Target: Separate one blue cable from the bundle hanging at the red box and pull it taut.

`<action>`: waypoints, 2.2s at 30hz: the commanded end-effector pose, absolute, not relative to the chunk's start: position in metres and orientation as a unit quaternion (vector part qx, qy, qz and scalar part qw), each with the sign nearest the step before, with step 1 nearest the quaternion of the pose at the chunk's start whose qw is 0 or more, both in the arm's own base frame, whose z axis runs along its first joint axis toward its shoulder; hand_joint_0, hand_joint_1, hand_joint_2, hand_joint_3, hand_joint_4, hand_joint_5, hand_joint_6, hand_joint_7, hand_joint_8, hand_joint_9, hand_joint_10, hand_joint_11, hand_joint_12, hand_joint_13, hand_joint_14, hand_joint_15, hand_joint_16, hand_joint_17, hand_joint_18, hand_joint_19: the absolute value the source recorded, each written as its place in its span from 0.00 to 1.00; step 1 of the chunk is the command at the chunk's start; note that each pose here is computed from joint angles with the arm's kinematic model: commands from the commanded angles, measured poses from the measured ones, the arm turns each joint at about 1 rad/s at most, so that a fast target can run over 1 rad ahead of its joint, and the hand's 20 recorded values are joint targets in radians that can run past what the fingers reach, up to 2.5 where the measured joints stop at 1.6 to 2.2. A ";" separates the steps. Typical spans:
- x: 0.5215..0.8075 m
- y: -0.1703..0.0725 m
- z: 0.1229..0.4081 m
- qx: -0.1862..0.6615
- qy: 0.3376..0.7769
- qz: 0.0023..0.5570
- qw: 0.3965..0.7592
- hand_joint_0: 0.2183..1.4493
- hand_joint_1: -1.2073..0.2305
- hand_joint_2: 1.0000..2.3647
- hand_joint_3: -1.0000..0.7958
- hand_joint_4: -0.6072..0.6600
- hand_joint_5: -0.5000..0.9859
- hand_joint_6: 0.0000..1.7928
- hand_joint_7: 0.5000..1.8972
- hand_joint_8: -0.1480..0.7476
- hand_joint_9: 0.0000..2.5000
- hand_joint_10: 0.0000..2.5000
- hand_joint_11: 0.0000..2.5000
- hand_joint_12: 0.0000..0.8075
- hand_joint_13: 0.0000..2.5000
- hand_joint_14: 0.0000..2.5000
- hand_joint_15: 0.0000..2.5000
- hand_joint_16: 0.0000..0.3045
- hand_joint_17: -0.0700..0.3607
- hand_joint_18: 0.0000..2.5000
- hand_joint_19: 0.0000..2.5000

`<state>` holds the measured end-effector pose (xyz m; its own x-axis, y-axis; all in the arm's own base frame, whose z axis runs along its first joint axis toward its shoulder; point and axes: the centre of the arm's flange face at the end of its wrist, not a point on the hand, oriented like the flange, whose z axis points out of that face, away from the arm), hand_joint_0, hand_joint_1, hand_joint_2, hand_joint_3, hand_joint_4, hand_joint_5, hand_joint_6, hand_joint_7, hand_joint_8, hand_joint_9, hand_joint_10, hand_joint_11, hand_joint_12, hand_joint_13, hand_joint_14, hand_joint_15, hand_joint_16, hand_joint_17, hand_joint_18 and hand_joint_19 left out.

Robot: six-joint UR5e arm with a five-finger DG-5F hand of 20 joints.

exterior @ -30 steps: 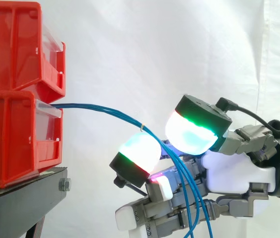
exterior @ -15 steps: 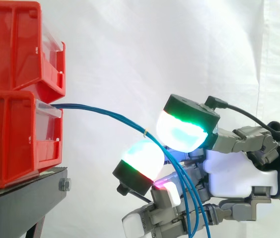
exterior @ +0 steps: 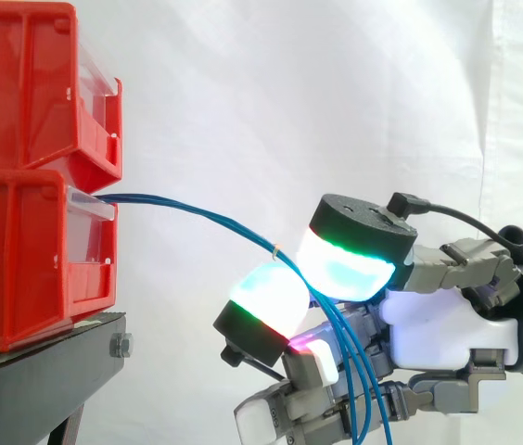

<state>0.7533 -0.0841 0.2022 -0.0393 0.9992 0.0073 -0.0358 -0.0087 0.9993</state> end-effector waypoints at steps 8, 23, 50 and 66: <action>0.753 -0.087 0.203 0.484 0.498 0.520 0.498 0.43 0.21 0.00 0.28 0.53 0.21 0.50 0.33 0.50 0.37 0.01 0.35 0.36 0.31 0.00 0.13 0.08 0.28 0.23 0.07; 0.751 -0.090 0.201 0.486 0.503 0.513 0.498 0.32 0.36 0.00 0.28 0.55 0.23 0.47 0.35 0.50 0.40 0.01 0.35 0.36 0.32 0.01 0.14 0.07 0.28 0.23 0.09; 0.749 -0.099 0.200 0.482 0.512 0.509 0.497 0.29 0.37 0.00 0.28 0.54 0.22 0.50 0.33 0.50 0.39 0.01 0.35 0.37 0.32 0.01 0.15 0.08 0.29 0.24 0.10; 0.748 -0.105 0.201 0.482 0.510 0.508 0.500 0.32 0.29 0.01 0.42 0.49 0.22 0.50 0.39 0.52 0.38 0.01 0.35 0.39 0.32 0.01 0.15 0.09 0.31 0.24 0.10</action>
